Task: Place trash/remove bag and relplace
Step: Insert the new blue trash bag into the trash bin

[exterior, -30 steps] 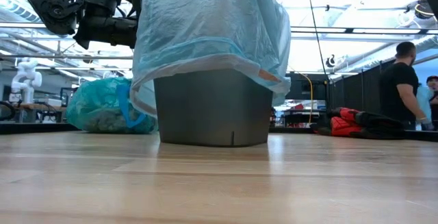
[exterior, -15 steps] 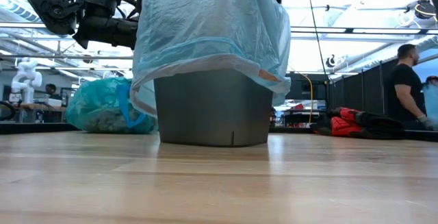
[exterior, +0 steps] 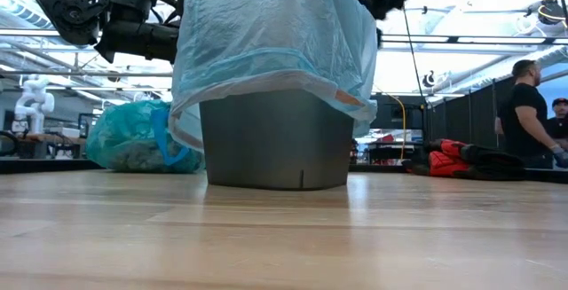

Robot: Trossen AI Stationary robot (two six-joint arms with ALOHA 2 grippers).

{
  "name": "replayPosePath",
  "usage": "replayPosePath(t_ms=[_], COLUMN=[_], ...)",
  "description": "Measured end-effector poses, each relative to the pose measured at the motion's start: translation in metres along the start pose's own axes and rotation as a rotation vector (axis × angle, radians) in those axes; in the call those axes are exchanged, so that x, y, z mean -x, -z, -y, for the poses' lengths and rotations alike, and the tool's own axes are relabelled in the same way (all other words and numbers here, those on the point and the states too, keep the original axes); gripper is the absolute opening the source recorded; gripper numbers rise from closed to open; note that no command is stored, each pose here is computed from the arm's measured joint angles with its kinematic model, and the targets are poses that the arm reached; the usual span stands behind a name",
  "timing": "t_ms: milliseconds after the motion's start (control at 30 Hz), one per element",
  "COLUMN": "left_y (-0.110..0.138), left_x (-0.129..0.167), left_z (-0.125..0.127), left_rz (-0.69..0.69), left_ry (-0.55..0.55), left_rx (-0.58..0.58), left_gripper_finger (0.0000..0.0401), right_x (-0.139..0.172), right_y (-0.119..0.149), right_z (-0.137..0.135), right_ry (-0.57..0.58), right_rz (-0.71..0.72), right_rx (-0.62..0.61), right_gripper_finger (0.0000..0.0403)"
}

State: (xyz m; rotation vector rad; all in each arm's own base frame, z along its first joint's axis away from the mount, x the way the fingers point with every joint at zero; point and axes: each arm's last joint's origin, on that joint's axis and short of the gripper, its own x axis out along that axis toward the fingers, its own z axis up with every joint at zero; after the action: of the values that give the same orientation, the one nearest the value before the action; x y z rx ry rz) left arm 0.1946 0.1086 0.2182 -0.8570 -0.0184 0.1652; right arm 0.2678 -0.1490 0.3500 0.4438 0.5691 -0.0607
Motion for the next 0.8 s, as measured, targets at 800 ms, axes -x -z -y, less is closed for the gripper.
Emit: replayPosePath(t_ms=[800], left_y=[0.017], left_x=[-0.007], left_z=[0.014], left_rz=[-0.054], left_ry=[0.03], left_rx=[0.042], left_gripper_finger=[0.0], right_x=[-0.025], right_y=[0.111], right_z=[-0.004], right_ry=[-0.174], right_rz=[0.136], right_rx=[-0.268], right_gripper_finger=[0.0])
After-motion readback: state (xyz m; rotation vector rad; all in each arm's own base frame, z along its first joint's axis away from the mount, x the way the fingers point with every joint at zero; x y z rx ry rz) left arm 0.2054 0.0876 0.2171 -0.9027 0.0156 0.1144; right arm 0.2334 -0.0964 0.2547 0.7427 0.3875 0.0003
